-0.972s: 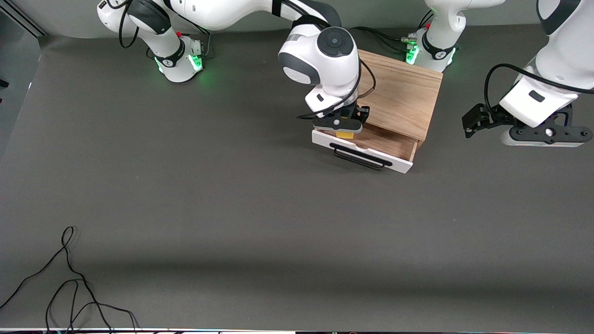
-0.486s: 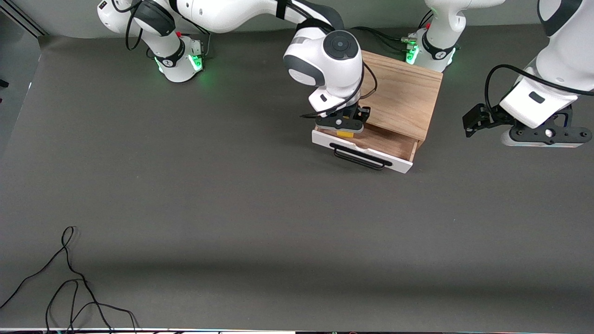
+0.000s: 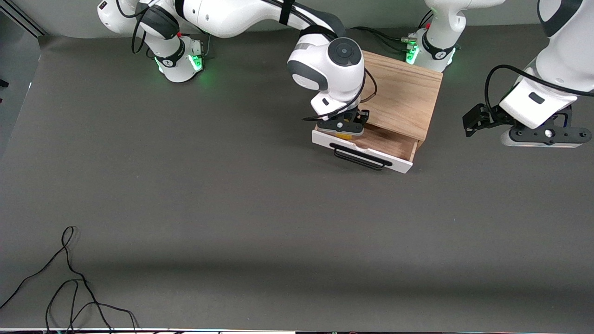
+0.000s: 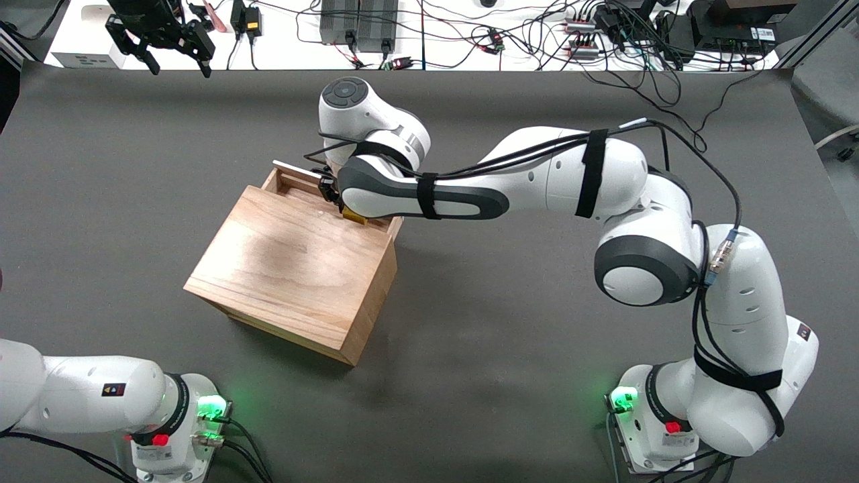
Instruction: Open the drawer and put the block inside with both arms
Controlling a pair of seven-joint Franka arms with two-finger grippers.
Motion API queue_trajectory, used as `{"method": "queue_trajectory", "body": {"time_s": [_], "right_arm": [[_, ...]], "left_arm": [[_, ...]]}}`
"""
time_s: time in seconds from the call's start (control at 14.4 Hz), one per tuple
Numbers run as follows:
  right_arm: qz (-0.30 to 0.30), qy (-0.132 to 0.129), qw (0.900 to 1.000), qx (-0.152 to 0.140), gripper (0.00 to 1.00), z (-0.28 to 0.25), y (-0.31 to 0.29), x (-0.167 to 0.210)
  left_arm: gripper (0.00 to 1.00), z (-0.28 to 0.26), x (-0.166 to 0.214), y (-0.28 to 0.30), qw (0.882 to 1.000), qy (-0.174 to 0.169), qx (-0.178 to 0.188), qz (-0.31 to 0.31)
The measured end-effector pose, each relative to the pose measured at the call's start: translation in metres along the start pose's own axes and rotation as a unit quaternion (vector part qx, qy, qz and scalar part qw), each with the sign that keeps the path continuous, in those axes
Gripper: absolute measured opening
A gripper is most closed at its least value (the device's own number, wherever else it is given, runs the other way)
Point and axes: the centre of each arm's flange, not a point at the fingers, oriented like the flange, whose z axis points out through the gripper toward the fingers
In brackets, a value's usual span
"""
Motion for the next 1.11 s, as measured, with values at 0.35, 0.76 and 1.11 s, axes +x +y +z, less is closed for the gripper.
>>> {"method": "queue_trajectory", "body": {"time_s": [0.35,0.76,1.11], "right_arm": [[0.003,0.016,1.0,0.008,1.0,-0.014,-0.001,0.011],[0.072,0.05,0.996,-0.007,1.0,-0.136,0.062,0.092],[0.075,0.042,0.996,0.016,1.0,-0.234,0.184,0.189]], "left_arm": [[1.0,0.0,0.0,0.0,1.0,0.0,0.0,0.0],[1.0,0.0,0.0,-0.001,1.0,0.0,0.0,-0.001],[1.0,0.0,0.0,-0.001,1.0,0.0,0.0,-0.001]]}}
